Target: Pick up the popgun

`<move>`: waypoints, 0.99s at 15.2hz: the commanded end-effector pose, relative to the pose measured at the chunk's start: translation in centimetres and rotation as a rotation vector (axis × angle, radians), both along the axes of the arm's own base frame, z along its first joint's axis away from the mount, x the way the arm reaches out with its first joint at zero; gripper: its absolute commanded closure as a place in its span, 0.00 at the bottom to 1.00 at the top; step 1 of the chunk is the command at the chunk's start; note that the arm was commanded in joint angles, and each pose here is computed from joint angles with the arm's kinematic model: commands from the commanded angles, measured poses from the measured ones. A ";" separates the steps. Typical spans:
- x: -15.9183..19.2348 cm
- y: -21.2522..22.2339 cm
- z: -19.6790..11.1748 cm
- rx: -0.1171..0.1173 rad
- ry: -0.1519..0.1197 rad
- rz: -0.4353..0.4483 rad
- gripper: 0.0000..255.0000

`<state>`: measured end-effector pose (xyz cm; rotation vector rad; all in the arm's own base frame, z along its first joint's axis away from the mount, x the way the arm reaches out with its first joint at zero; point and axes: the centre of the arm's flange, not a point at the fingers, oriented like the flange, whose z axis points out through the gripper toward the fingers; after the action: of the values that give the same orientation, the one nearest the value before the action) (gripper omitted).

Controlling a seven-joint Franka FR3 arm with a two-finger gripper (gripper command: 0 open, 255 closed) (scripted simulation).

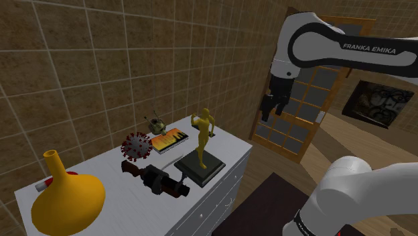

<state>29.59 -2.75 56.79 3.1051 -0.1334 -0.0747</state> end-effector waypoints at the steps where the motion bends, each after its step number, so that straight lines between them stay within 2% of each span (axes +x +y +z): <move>1: 0.0 0.0 0.0 0.000 0.000 0.000 0.00; 15: 8.9 11.3 -10.9 0.047 0.000 0.174 0.00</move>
<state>37.84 7.67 46.66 3.1443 0.1209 -0.0758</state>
